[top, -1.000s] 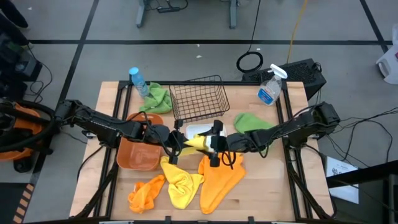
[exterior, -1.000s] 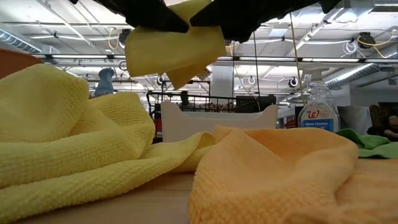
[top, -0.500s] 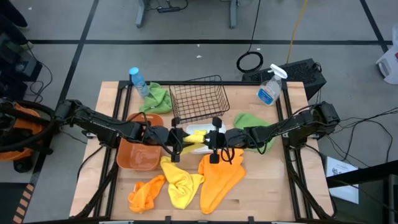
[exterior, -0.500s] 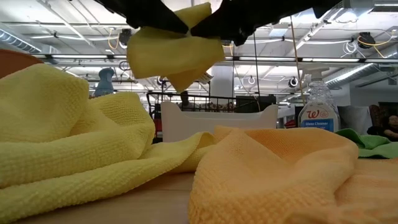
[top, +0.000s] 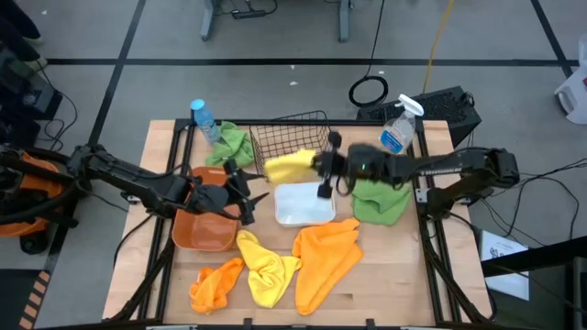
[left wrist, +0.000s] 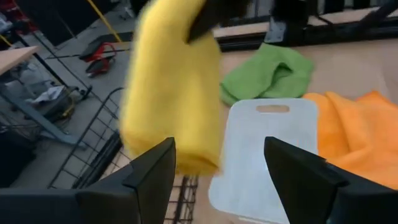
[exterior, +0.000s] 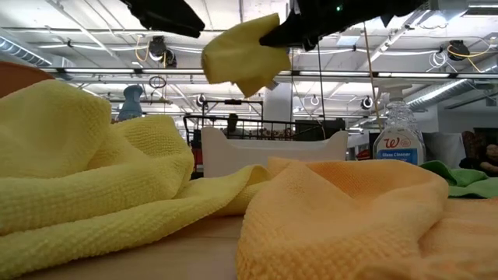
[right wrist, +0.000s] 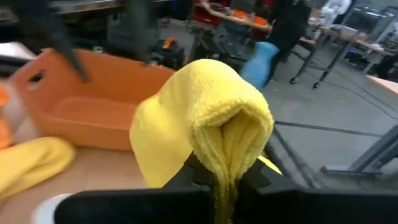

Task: Sort microfiber towel by color & place in baskets
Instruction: Put the right yellow towel into the black wire basket

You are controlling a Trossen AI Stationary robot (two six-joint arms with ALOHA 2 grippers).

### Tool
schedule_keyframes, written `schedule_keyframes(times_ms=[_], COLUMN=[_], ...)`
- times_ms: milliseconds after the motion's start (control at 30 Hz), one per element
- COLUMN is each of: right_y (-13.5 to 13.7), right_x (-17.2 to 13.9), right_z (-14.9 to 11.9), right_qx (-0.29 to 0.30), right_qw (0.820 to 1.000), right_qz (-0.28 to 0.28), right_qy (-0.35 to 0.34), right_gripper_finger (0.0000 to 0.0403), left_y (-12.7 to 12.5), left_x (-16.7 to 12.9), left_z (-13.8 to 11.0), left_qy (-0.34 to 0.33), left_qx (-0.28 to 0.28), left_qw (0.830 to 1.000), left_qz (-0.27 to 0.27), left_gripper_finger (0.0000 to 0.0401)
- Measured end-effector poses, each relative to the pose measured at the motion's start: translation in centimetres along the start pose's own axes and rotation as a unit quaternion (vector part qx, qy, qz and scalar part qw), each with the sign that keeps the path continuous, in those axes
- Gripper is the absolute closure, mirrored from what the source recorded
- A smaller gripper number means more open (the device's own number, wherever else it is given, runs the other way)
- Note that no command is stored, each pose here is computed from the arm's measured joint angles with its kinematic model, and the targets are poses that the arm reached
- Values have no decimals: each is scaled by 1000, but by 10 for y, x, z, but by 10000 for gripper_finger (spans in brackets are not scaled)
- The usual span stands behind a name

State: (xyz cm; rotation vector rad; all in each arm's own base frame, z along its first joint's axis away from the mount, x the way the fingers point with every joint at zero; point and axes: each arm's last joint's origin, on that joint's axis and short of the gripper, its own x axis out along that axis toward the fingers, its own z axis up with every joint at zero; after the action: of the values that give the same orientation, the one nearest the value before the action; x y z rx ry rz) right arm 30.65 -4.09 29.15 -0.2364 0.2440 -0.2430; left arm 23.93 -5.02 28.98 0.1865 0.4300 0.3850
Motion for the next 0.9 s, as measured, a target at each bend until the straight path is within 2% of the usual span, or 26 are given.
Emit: schedule_keyframes(times_ms=[133, 300, 400, 567, 900], right_y=[-42, -81, -94, -109, -118], right_x=[1, 9, 17, 33, 52], right_z=[-9, -32, -46, -76, -118], right_qx=[32, 137, 181, 243, 286], right_qw=[999, 990, 982, 967, 951], right_qz=[-13, 16, 40, 48, 38], right_qy=[0, 15, 24, 55, 108], right_gripper_finger=[395, 395, 395, 394, 392], left_y=[5, 14, 21, 28, 29], left_x=[4, 11, 14, 19, 22], left_z=[-1, -2, -1, -1, -3], left_qy=[9, 15, 17, 19, 26], left_qx=[21, 28, 31, 21, 11], left_qw=[1000, 999, 999, 999, 1000], left_qz=[11, 32, 42, 43, 12], left_gripper_finger=[152, 153, 153, 153, 153])
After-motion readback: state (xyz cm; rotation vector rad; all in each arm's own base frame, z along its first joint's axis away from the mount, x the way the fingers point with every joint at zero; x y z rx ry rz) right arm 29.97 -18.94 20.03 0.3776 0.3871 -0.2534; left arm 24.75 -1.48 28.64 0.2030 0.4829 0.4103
